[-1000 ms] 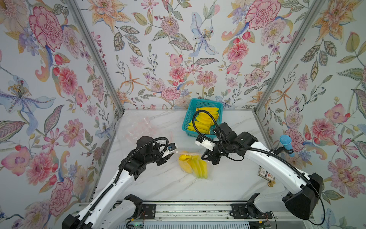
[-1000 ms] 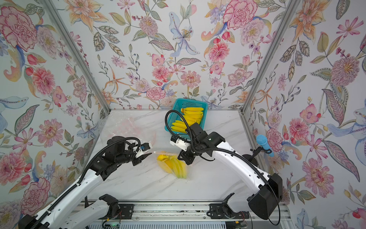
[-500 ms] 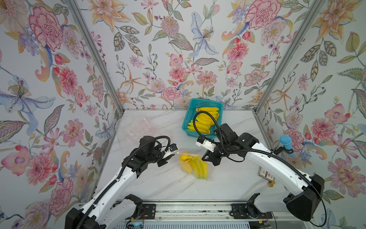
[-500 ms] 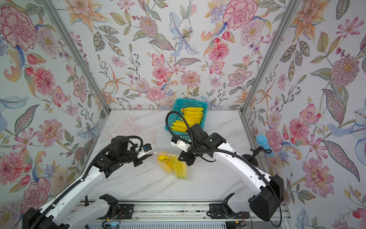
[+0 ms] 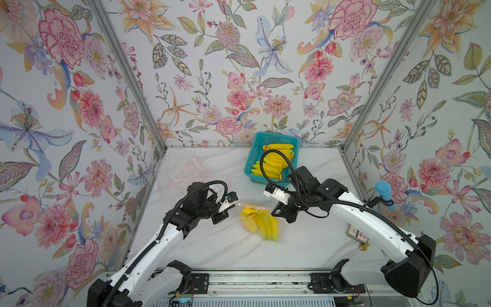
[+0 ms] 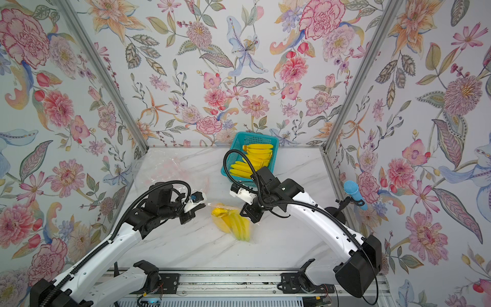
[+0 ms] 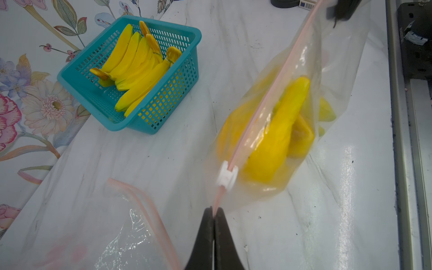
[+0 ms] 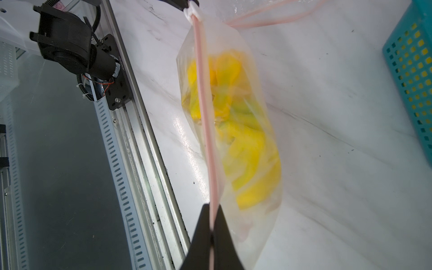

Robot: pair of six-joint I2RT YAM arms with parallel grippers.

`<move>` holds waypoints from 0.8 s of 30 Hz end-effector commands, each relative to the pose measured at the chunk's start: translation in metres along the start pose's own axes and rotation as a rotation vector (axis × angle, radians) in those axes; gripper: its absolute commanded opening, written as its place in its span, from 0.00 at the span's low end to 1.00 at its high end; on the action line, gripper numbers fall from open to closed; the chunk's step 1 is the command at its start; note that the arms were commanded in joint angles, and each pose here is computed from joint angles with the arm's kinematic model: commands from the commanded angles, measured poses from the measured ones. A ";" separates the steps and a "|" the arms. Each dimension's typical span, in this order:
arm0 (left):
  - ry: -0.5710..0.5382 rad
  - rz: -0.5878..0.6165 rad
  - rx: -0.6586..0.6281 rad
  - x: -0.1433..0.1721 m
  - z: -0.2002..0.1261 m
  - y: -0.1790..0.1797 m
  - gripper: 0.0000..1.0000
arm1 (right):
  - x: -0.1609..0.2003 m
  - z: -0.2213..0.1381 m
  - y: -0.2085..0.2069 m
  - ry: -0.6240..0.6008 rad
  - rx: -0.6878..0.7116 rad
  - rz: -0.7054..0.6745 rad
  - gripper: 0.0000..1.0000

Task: Open the zip-top bag and take out the banana
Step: Pick up the zipper food storage bag at the center of the board.

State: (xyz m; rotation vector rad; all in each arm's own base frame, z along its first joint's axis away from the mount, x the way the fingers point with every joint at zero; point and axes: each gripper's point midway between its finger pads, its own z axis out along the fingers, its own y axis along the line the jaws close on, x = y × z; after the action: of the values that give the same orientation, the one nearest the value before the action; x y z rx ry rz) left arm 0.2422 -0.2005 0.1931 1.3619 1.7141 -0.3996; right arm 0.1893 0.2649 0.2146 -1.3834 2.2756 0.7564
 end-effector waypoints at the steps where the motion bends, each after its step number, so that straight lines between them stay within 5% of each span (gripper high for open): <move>1: -0.047 -0.001 0.028 -0.013 -0.006 -0.007 0.00 | -0.001 -0.006 0.002 -0.030 -0.006 -0.032 0.00; 5: -0.063 -0.019 0.080 -0.026 -0.014 -0.013 0.00 | -0.013 -0.015 -0.001 -0.100 0.039 -0.085 0.40; 10: -0.049 -0.034 0.154 -0.035 -0.020 -0.024 0.00 | -0.062 -0.035 0.022 -0.406 0.035 -0.296 0.55; 14: -0.013 -0.049 0.195 -0.035 -0.021 -0.030 0.00 | -0.077 -0.019 0.045 -0.478 -0.021 -0.437 0.58; 24: -0.020 -0.073 0.191 -0.047 -0.026 -0.032 0.00 | -0.100 0.024 0.058 -0.477 -0.010 -0.514 0.54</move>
State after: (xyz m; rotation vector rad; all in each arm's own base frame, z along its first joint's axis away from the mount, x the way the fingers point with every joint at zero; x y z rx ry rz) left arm 0.2062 -0.2185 0.2214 1.4434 1.7593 -0.6019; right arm 0.1770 0.3600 0.2535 -1.5302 1.5707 0.8445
